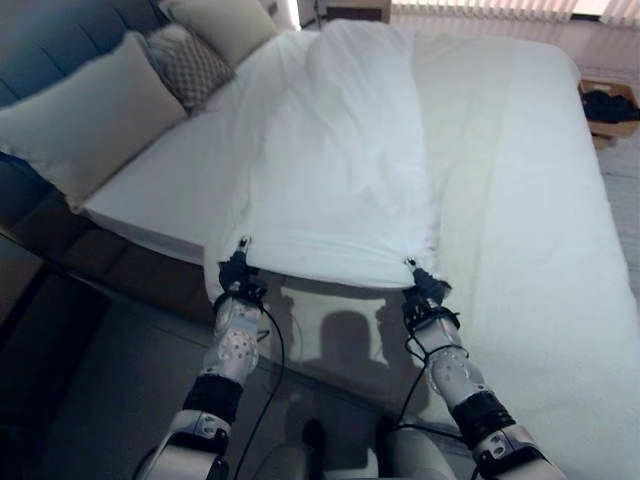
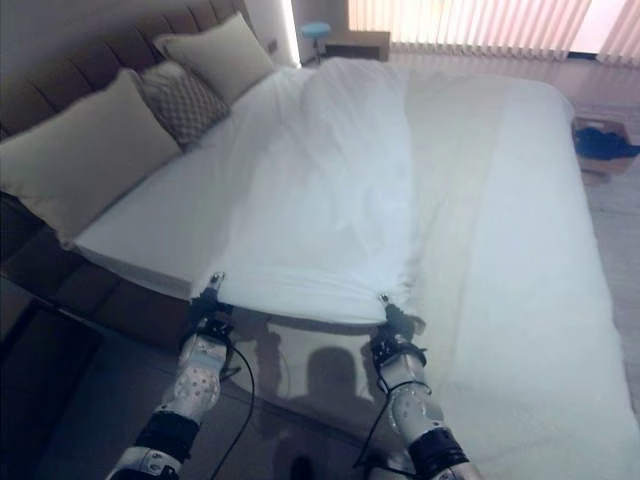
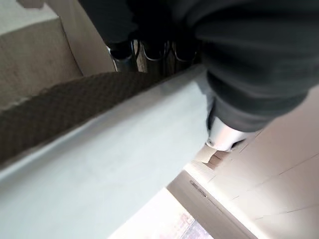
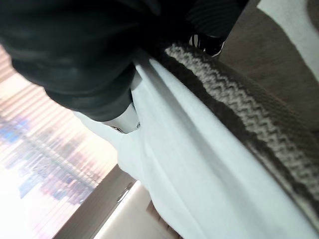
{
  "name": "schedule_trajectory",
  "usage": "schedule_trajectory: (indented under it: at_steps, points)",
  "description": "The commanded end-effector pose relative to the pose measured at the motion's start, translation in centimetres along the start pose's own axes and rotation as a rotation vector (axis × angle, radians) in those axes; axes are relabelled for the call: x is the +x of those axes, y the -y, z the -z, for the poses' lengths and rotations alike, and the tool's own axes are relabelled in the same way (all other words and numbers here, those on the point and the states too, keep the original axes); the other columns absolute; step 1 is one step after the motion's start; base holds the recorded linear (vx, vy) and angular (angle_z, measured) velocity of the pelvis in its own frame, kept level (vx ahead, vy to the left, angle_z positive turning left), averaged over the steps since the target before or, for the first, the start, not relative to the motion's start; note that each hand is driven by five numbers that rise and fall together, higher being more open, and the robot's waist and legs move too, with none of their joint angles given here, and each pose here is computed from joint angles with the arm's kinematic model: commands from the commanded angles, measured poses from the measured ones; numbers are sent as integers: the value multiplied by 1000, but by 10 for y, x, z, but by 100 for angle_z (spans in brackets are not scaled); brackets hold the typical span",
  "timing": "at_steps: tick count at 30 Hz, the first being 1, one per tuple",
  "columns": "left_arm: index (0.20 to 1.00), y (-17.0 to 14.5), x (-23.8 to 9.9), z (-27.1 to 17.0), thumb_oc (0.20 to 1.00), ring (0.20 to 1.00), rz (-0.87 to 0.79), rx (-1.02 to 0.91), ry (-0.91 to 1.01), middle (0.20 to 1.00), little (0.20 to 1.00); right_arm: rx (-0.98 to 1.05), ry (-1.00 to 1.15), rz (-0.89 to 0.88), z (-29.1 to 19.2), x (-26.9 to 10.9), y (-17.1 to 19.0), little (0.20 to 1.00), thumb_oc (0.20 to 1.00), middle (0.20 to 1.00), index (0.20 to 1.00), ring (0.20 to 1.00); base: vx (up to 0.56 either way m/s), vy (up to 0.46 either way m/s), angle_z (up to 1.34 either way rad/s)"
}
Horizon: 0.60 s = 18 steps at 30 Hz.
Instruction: Make the bed
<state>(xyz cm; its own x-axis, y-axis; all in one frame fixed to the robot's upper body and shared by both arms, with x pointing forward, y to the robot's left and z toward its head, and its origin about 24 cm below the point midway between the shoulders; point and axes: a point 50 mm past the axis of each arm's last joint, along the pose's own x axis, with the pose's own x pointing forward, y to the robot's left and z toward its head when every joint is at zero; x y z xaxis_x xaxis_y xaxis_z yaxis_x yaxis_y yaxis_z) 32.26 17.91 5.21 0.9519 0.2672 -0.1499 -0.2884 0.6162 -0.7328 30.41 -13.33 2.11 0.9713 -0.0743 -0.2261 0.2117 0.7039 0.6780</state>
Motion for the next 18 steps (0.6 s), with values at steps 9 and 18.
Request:
schedule_trajectory:
  at_steps: [9, 18]
  points:
    - [200, -16, 8, -75, 200, 200, -33, -16, 295, 200, 200, -44, 15, 50, -1, -6, 14, 200, 200, 200, 200, 200, 138, 564, -23]
    - [200, -53, -6, -88, 200, 200, -157, -52, 360, 200, 200, -30, -80, -29, 28, -7, -3, 200, 200, 200, 200, 200, 41, 327, -24]
